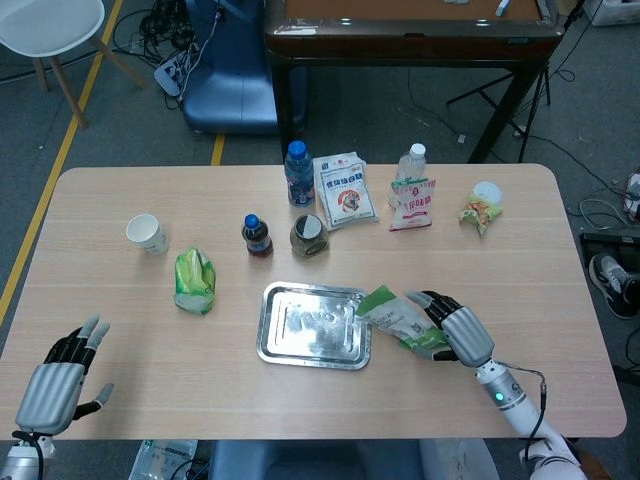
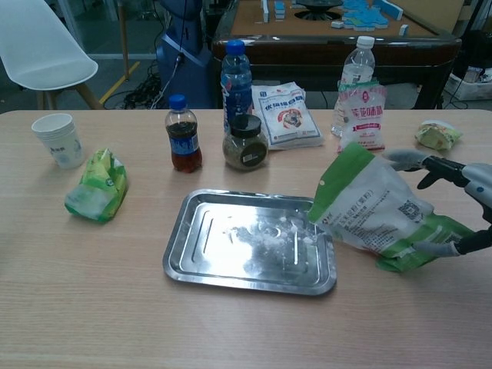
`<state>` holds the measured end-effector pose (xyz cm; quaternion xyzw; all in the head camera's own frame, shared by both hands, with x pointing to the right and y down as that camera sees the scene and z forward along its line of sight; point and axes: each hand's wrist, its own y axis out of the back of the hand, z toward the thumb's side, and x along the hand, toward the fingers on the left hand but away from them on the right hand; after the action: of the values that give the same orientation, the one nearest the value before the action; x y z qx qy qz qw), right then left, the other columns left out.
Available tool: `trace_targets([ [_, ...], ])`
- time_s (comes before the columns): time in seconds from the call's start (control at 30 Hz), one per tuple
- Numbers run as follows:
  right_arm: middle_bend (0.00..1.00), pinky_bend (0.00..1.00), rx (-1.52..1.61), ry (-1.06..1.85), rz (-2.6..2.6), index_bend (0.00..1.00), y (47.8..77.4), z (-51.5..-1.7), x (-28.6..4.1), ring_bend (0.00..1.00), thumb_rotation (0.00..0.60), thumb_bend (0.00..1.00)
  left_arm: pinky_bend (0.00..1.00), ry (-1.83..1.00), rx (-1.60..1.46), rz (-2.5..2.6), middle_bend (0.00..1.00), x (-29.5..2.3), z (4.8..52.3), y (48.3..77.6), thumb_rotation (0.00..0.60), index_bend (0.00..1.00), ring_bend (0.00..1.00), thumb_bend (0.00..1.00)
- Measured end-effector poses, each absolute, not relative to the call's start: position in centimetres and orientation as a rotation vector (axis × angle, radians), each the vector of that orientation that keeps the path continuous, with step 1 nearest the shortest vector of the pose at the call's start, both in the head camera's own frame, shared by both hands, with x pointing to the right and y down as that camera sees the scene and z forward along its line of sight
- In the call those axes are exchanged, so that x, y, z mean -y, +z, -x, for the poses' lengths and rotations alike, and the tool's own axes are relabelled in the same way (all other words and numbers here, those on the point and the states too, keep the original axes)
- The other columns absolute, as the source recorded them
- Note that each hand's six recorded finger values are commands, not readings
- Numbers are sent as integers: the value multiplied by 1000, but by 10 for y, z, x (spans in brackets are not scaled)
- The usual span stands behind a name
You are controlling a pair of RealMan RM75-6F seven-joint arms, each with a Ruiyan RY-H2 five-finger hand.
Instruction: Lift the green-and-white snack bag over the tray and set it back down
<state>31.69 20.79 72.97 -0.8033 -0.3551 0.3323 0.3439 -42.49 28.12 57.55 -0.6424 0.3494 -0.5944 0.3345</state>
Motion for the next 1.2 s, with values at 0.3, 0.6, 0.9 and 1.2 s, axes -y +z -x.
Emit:
trace_targets([
  [0.3,187,269,1105,914,2218,64,749,-312,-200,155,600,78,112,-1545,-914,1683,0,-280,424,576,600,49,80,257],
  [0.6,294,279,1178,824,2403,226,756,-282,-191,178,600,237,112,-1549,-916,1688,0,-280,426,574,600,49,80,257],
  [0.9,507,570,1117,809,2427,503,755,-271,-183,420,600,679,112,-1551,-919,1697,0,-280,426,575,600,49,80,256],
  [1.2,553,650,1198,713,2404,547,741,-270,-181,497,600,728,112,-1545,-915,1705,0,-280,424,576,600,48,80,257],
])
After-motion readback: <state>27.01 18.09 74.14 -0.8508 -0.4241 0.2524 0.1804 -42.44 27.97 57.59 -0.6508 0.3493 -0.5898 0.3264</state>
